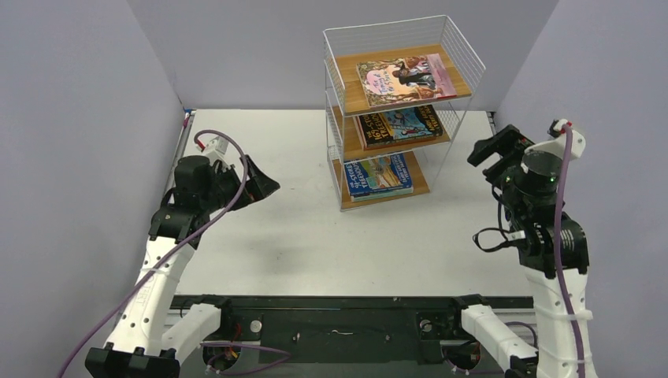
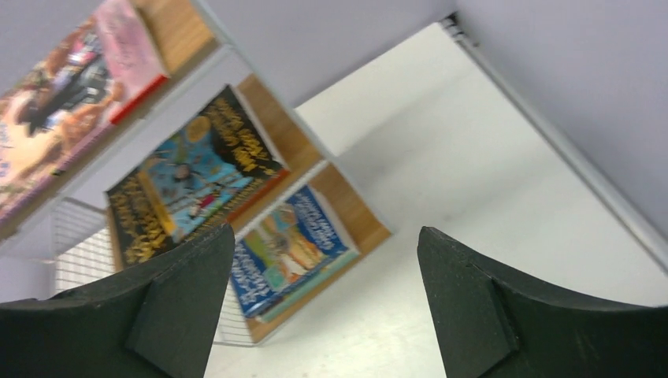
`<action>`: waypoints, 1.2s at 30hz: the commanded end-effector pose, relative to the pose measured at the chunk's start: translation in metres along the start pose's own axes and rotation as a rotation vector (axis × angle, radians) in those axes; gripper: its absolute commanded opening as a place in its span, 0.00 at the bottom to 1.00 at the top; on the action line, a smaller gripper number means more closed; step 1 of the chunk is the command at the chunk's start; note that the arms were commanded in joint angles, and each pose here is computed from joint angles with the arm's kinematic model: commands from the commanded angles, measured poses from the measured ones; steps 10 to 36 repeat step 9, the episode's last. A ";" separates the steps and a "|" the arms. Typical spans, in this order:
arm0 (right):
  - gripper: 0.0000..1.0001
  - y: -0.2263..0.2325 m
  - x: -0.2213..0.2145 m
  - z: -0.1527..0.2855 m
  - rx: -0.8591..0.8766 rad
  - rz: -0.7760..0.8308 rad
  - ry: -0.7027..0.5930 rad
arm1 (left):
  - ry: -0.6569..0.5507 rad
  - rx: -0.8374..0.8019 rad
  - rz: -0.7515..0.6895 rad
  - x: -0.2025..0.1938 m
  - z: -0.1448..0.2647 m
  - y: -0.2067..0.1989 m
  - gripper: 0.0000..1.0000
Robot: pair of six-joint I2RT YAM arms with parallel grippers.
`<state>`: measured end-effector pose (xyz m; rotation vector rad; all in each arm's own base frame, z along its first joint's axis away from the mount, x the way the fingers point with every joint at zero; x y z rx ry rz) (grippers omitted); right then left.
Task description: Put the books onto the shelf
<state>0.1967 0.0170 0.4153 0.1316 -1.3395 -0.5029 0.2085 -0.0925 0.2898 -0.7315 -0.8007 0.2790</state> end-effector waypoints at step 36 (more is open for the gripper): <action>0.80 -0.061 -0.032 0.036 -0.271 0.130 -0.003 | -0.116 0.241 -0.072 0.018 0.025 0.011 0.96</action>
Point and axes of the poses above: each gripper's point midway between its finger pads, its own z axis back along the fingers, its own y axis along the line the jaws close on, x = y × z, the point moved 8 cm from there along z, back along the fingers, and after that the axes turned 4 degrees about z, right-handed, at the moved point
